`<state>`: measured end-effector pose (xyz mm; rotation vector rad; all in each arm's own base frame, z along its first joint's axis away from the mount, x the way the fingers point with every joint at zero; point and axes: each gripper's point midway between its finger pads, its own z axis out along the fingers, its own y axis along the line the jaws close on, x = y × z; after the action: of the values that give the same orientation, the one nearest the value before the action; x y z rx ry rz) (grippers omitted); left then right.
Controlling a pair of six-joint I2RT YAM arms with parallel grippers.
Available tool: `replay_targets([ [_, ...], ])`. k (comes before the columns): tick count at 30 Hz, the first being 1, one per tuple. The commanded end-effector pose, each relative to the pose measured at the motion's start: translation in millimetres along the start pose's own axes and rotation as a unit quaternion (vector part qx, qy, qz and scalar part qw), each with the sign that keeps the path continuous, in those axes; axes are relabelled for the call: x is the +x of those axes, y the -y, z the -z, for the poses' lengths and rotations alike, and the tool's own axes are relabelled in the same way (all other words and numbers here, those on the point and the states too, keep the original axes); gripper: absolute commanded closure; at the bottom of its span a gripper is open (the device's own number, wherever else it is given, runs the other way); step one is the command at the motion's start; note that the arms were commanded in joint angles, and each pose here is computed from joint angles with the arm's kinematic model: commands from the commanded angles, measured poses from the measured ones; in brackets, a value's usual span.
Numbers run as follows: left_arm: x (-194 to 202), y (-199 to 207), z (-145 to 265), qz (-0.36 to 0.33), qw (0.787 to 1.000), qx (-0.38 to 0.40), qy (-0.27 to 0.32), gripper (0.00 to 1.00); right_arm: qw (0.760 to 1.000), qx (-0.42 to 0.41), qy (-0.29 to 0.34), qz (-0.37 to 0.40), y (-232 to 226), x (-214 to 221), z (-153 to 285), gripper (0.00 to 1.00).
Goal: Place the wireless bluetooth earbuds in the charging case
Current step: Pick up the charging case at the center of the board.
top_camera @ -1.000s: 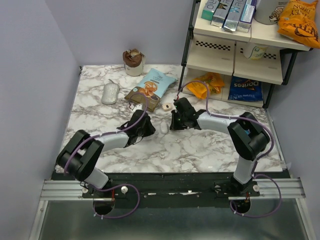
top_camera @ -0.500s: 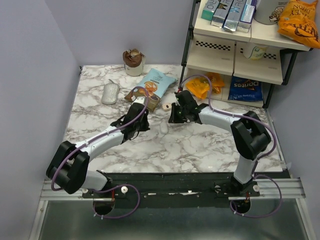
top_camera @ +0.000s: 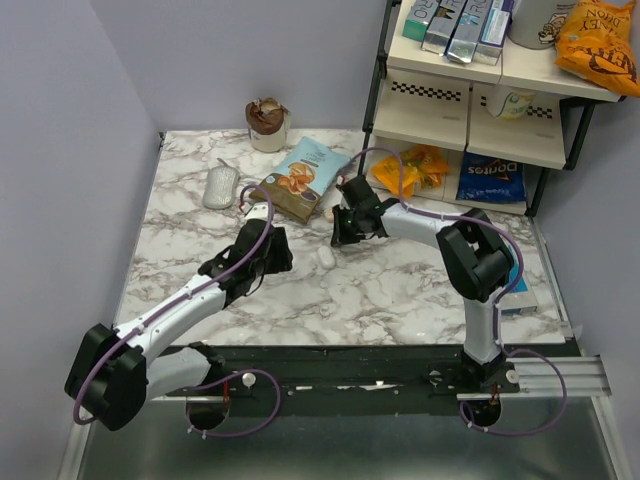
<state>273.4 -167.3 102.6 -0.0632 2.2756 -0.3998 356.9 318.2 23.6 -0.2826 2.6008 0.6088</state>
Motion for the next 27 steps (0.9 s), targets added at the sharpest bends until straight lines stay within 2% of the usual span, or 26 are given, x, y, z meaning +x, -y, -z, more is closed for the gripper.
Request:
replay_targets([
  [1, 5, -4, 7, 0.002, 1.000, -0.003, -0.009, 0.36, 0.998, -0.028, -0.033, 0.037, -6, 14, -7, 0.81],
  [7, 5, 7, 7, 0.000, 1.000, 0.024, -0.015, 0.31, 0.992, -0.079, -0.042, 0.088, -25, 20, -6, 0.79],
  [11, 4, 12, 3, -0.023, 0.999, 0.036, -0.022, 0.21, 0.990, -0.088, -0.044, 0.098, -30, 25, -1, 0.78],
  [13, 2, 13, -1, -0.039, 0.998, 0.036, -0.023, 0.17, 0.995, -0.057, -0.027, 0.080, -23, 19, 5, 0.71],
  [14, -2, 15, -1, -0.043, 0.998, 0.038, -0.020, 0.11, 0.997, -0.040, -0.018, 0.070, -17, 16, 10, 0.69],
  [15, -3, 16, -4, -0.048, 0.998, 0.037, -0.021, 0.08, 0.998, -0.032, 0.005, 0.056, -17, 8, 27, 0.63],
  [17, -12, 19, -7, -0.065, 0.997, 0.037, -0.014, 0.01, 0.998, 0.008, 0.045, 0.031, -5, -7, 46, 0.57],
  [18, -11, 19, -11, -0.071, 0.997, 0.033, -0.020, 0.01, 0.997, 0.014, 0.071, 0.005, -2, -16, 67, 0.54],
  [21, -16, 26, -20, -0.064, 0.997, 0.030, -0.031, 0.01, 0.991, 0.054, 0.115, -0.027, 14, -29, 101, 0.52],
  [23, -15, 36, -23, -0.048, 0.998, 0.041, -0.028, 0.01, 0.989, 0.046, 0.140, -0.024, 10, -31, 130, 0.52],
  [26, -11, 59, -29, -0.075, 0.996, 0.049, -0.019, 0.01, 0.989, 0.018, 0.148, -0.014, 5, -15, 156, 0.52],
  [27, 3, 65, -36, -0.099, 0.993, 0.043, -0.038, 0.01, 0.989, 0.018, 0.148, -0.006, 8, -9, 160, 0.52],
])
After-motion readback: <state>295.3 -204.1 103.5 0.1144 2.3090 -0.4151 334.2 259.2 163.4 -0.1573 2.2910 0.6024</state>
